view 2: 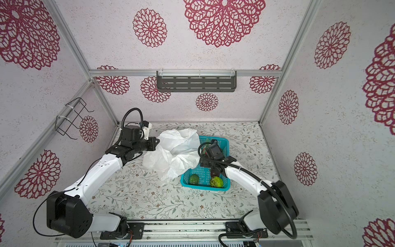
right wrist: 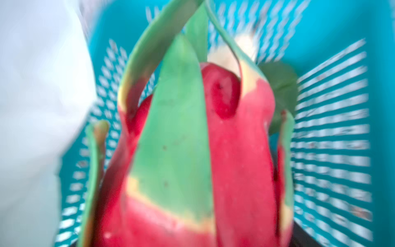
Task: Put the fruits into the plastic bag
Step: 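Grasp the red dragon fruit in the basket with the right gripper, then lift the dragon fruit and carry it toward the bag opening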
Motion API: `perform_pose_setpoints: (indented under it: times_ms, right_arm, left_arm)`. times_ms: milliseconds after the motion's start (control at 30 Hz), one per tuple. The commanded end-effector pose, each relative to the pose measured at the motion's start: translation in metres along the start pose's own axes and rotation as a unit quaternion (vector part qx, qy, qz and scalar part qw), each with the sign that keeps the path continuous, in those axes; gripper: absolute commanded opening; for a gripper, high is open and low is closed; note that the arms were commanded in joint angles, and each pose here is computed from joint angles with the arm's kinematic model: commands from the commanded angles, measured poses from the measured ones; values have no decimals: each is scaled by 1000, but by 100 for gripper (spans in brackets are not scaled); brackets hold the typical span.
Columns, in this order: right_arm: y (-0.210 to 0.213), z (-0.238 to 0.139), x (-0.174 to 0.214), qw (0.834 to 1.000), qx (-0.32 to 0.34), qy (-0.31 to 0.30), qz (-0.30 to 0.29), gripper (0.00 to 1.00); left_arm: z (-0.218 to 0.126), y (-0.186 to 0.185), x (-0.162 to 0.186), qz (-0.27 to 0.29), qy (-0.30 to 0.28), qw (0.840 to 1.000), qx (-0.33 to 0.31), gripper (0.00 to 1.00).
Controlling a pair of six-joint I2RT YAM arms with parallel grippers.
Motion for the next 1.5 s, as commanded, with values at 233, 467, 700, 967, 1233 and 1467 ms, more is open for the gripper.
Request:
perform_pose_setpoints:
  times_ms: [233, 467, 700, 967, 1233, 1467]
  right_arm:
    - [37, -76, -77, 978, -78, -195, -10, 39]
    - [111, -66, -68, 958, -247, -90, -115, 39]
    - [160, -46, -25, 926, -325, 6, -190, 39]
    - [170, -17, -2, 925, -311, 70, -206, 39]
    - [160, -30, -4, 926, -300, 58, -221, 39]
    - [142, -51, 3, 920, -303, 70, -238, 39]
  left_arm:
    - [1, -4, 1, 12, -10, 1000, 22, 0]
    - [1, -5, 1, 6, -12, 1000, 26, 0]
    - [0, -7, 1, 2, -12, 999, 34, 0]
    - [1, -7, -1, 4, -6, 999, 37, 0]
    - [6, -2, 2, -2, 10, 1000, 11, 0]
    - [13, 6, 3, -8, 19, 1000, -15, 0]
Point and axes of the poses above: each gripper's point midway between its finger pads, its own z axis out along the fingers, its own y axis along the line the jaws close on, x = y × z, the point moved 9 cm from there along -z, back along the fingers, and after that the axes turned 9 degrees about z, right-handed, at the moved point
